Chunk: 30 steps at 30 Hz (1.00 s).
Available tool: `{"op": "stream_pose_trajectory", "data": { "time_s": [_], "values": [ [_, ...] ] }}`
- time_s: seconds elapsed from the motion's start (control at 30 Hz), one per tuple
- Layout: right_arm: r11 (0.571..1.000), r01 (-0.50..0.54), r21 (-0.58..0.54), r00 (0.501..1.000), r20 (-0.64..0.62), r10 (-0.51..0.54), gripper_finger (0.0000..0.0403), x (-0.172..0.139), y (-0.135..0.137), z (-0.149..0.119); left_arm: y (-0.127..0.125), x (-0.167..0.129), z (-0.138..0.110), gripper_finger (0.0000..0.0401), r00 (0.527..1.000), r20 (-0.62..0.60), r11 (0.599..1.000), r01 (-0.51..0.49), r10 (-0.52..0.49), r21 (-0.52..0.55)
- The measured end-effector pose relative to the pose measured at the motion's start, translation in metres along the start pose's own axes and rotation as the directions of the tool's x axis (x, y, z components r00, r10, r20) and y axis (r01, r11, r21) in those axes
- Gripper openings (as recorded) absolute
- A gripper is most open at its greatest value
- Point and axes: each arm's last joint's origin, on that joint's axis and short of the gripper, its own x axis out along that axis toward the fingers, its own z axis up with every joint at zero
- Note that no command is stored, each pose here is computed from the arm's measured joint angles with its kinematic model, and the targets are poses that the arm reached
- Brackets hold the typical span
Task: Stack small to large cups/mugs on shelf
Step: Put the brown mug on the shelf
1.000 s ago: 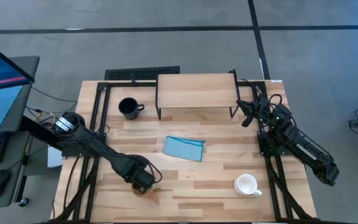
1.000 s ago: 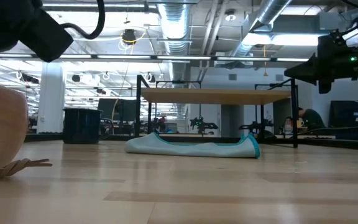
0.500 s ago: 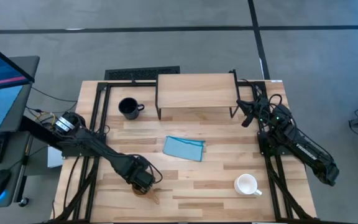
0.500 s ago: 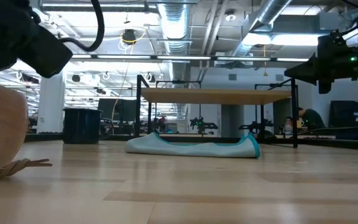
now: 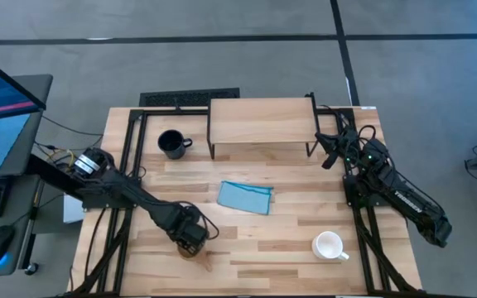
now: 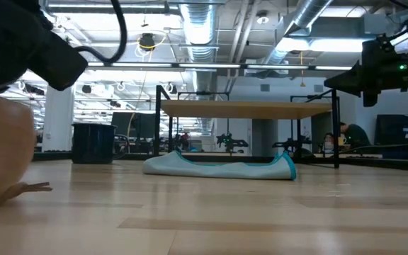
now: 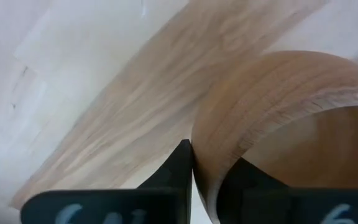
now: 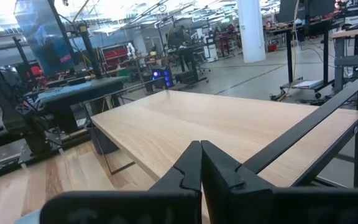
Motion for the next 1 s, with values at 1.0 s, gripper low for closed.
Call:
{"op": "stream_pose_trajectory", "data": {
  "time_s": [1.0],
  "values": [
    [1.000,0.001,0.003,1.000,-0.009,-0.001,0.0026,0.001,0.000,0.000,0.031,-0.182,0.153,0.0021,0.911,0.385,0.926,-0.012,-0.145,0.377]
  ]
}}
